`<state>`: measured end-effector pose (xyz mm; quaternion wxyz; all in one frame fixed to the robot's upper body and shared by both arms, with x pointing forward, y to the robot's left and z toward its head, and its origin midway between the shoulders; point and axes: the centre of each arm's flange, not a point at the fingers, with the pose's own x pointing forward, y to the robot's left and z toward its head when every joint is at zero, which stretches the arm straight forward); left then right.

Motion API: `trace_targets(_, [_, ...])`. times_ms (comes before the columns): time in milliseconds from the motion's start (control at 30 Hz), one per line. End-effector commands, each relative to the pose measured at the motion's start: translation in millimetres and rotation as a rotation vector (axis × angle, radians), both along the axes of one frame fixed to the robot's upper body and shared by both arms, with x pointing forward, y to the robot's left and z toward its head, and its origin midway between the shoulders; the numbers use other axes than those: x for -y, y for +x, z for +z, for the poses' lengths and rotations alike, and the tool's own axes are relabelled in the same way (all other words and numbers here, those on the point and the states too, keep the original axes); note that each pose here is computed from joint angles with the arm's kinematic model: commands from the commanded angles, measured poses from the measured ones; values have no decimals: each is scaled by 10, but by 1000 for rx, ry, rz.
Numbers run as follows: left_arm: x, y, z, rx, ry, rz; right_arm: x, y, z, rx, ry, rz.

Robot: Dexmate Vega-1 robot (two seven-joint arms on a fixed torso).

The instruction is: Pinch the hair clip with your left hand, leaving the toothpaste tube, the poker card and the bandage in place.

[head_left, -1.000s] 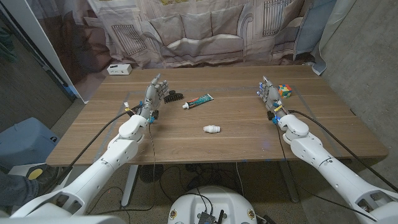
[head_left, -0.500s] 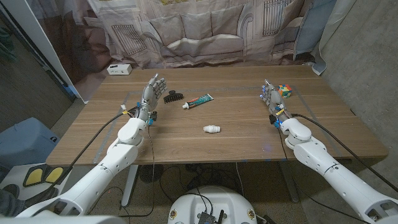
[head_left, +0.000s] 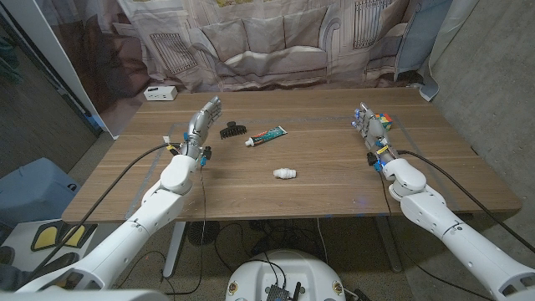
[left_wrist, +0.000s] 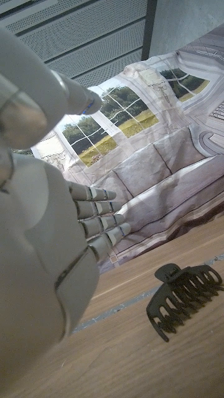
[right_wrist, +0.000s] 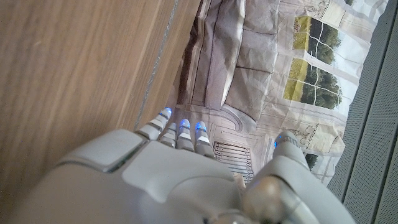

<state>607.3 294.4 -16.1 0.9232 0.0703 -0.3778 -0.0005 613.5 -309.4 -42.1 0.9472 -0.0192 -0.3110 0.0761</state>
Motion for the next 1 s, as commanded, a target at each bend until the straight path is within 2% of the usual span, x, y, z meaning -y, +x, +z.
trace_targets(33, [-47, -118, 135, 52, 44, 105, 4, -134, 81, 52, 1, -8])
trace_targets(367, [-208, -168, 314, 96, 108, 195, -4, -220, -5, 76, 51, -42])
trace_targets(500, [-248, -215, 387, 116, 161, 269, -16, -242, -10, 84, 65, -46])
trace_targets(1000, [-298, -286, 420, 128, 230, 403, -12, -298, -49, 93, 55, -25])
